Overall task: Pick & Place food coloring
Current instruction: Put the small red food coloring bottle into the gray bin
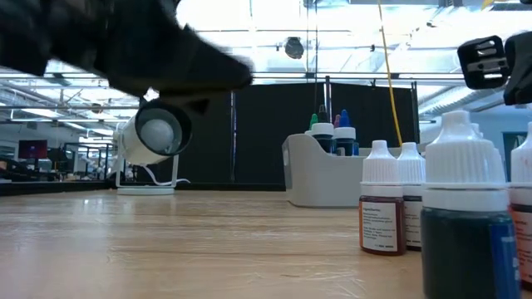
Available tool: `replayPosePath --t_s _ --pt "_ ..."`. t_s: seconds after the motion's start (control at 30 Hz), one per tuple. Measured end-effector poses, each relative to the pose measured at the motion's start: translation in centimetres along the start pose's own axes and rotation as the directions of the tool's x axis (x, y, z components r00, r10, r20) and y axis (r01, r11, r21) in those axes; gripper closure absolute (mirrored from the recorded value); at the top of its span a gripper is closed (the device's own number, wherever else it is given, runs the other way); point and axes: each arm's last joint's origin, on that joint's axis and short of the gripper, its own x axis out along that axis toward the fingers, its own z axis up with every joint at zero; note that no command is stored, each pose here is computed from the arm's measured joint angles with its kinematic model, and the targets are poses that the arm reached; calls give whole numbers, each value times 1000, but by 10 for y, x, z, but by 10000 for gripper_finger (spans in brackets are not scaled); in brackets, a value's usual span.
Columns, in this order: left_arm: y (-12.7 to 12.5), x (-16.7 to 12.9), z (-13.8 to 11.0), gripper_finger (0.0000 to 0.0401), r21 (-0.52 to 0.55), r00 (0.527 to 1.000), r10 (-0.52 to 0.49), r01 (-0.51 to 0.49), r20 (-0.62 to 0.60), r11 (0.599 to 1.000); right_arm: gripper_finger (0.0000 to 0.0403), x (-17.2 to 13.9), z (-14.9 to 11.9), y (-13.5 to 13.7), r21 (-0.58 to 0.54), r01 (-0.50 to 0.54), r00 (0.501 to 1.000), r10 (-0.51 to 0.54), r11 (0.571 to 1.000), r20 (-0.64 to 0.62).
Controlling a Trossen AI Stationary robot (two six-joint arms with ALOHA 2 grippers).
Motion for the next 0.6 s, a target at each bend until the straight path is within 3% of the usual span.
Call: replayPosePath --t_s 0.2,0.37,0.6 --pt "-25 32 9 366 -46 996 -11 7 -92 999 401 0 8 2 55 -61 996 57 997 69" --pt "-35 45 16 366 -123 990 4 -22 -139 992 402 -2 9 10 75 -283 958 278 956 70" --pt "-43 47 25 366 -28 984 102 -107 -143 994 402 -7 13 15 -35 -317 941 318 948 118"
